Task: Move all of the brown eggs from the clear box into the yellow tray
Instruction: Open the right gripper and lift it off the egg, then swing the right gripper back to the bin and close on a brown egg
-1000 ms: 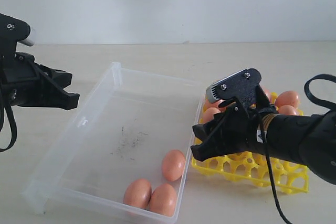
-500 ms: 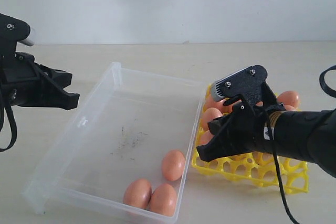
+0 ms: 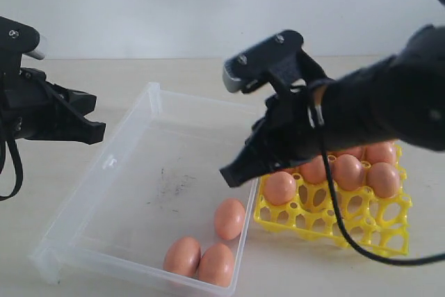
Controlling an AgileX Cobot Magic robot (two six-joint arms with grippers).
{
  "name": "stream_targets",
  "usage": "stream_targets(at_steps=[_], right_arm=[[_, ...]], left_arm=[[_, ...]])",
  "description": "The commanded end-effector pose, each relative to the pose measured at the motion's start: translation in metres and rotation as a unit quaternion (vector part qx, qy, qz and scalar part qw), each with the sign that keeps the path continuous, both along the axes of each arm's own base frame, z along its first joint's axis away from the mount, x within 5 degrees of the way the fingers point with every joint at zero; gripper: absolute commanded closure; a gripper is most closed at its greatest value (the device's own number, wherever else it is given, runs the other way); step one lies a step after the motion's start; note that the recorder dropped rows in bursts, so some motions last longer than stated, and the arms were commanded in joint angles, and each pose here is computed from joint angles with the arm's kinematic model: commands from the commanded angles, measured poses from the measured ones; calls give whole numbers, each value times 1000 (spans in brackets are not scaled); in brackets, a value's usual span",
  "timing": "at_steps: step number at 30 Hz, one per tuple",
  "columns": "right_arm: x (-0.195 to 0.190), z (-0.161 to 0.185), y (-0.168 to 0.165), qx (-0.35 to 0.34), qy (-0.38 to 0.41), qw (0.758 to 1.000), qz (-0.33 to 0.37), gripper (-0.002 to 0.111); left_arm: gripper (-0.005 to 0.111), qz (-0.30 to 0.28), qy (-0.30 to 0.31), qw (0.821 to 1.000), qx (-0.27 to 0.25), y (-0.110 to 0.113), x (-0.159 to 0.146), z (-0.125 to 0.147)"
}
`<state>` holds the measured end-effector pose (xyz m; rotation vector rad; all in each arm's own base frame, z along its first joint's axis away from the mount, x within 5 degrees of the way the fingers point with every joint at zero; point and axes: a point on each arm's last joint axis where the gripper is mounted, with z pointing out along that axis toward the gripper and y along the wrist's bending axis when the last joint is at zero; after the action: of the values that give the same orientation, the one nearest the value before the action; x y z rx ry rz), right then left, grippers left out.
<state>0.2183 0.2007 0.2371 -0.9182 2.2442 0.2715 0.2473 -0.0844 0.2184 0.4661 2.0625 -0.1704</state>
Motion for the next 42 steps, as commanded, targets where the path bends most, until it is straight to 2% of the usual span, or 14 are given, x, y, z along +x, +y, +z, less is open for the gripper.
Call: stream_targets(at_steps=[1,5,8,12,15,19,20,27,42], right_arm=[[10,34,23,-34,47,998,5,108],[21,39,44,-64,145,987,6,108],[28,37,65,-48,217,975,7,108],[38,26,84,-39,256,966,12,106],[42,9,88,-68,286,956,10,90],[46,-12,92,-79,318,944,-29,58],[47,-17,93,-80,322,942,-43,54],[56,-34,86,-132,308,937,-96,55],[55,-67,89,-164,357,913,-113,55]], left_arm=[[103,4,6,1000,3,2,-2,-1],[103,8,13,1000,3,3,-2,-2],[103,15,26,1000,2,3,-3,-3],[103,20,44,999,12,5,-5,-6],[103,22,52,998,16,6,-6,-8],[103,23,54,998,17,6,-6,-8],[103,23,54,998,17,6,-6,-8],[103,23,54,998,17,6,-6,-8],[103,22,52,998,16,6,-6,-8]])
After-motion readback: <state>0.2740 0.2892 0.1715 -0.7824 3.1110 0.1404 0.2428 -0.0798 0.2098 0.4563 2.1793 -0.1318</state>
